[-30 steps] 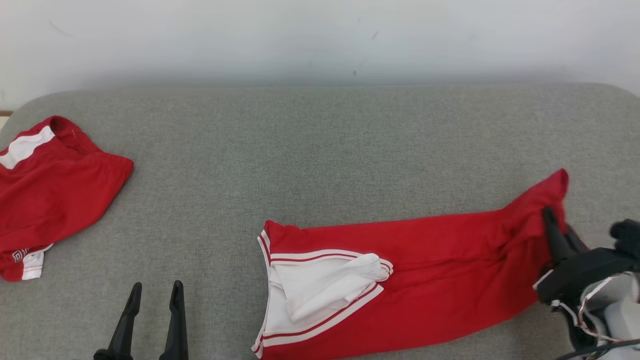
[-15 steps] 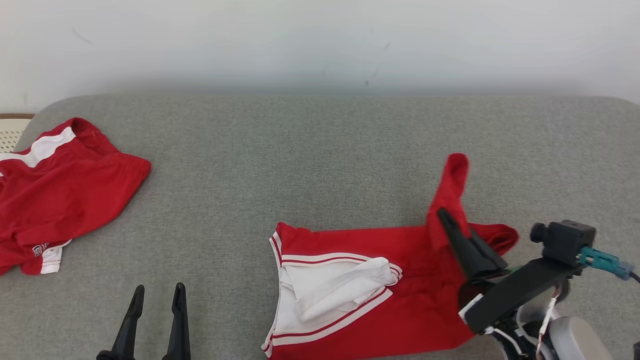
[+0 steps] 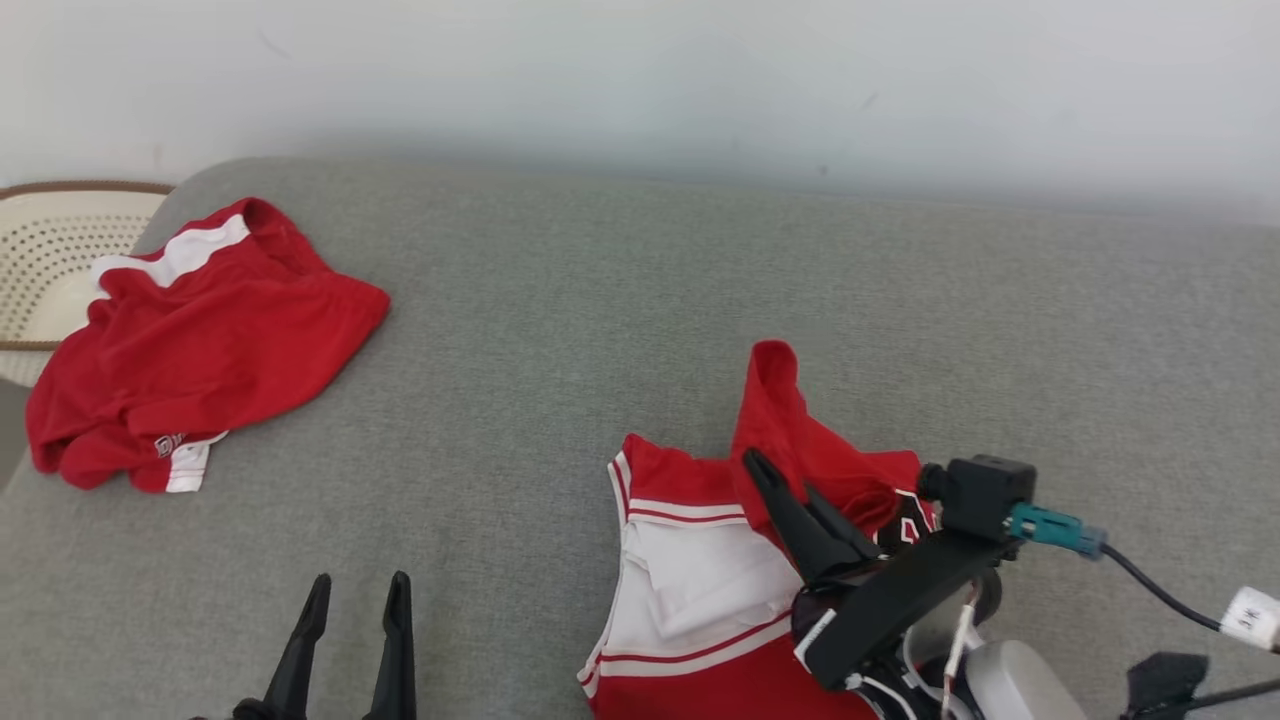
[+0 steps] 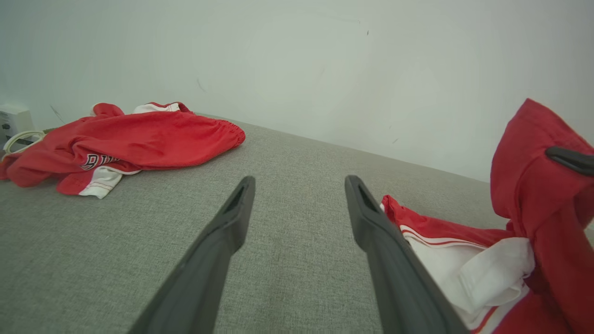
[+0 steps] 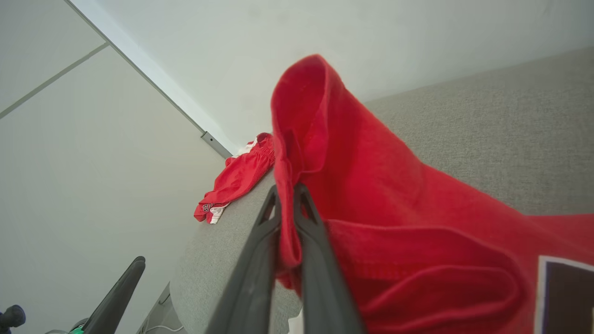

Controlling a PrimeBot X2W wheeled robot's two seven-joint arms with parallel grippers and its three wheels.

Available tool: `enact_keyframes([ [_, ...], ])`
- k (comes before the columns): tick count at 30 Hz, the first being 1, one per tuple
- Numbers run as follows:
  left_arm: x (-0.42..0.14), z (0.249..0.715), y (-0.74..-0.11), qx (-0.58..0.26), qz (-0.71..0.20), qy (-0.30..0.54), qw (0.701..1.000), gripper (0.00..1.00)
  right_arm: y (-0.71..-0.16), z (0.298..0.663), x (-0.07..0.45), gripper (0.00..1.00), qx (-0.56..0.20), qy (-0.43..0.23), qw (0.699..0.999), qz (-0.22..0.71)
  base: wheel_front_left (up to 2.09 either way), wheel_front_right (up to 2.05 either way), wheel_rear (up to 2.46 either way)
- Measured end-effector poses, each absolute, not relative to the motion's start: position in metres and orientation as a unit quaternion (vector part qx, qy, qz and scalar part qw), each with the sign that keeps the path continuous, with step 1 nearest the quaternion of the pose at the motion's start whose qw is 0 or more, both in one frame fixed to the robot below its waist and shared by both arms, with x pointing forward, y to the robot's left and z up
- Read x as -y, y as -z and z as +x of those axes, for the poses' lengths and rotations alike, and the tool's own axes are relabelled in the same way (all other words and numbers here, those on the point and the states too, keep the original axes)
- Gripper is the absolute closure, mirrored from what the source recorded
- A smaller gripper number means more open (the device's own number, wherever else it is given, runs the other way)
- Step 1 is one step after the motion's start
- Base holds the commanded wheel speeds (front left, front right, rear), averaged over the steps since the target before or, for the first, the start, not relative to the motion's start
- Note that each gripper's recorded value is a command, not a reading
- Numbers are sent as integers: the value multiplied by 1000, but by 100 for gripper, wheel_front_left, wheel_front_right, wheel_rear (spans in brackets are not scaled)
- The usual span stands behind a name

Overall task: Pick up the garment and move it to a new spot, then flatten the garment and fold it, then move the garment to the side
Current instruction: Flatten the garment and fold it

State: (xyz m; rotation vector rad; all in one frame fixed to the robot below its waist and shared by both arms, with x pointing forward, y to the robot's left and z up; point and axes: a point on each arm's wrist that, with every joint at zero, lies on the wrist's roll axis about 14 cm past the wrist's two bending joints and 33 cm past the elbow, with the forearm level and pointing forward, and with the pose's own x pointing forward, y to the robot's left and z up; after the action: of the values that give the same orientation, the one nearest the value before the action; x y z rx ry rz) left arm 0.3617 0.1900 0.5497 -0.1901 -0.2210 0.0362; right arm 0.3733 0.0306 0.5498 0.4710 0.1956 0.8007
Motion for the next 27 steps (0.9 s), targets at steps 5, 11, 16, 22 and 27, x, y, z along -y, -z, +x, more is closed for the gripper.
enact_keyframes([
  [5, -193, 361, -549, 109, -95, -24, 989, 0, -529, 379, -49, 100, -119, -393, 885, 218, 0, 0, 0],
  [11, -196, 362, -545, 103, -95, -29, 990, 0, -501, 381, -64, 100, -156, -398, 878, 213, 0, 0, 0],
  [16, -199, 362, -540, 95, -94, -34, 990, 0, -499, 379, -72, 0, -159, -407, 871, 226, 0, 0, 0],
  [22, -195, 367, -540, 95, -96, -27, 991, 0, -542, 388, -65, 0, -82, -414, 868, 263, 0, 0, 0],
  [27, -190, 371, -542, 98, -97, -19, 990, 0, -576, 401, -39, 0, -6, -397, 875, 278, 0, 0, 0],
])
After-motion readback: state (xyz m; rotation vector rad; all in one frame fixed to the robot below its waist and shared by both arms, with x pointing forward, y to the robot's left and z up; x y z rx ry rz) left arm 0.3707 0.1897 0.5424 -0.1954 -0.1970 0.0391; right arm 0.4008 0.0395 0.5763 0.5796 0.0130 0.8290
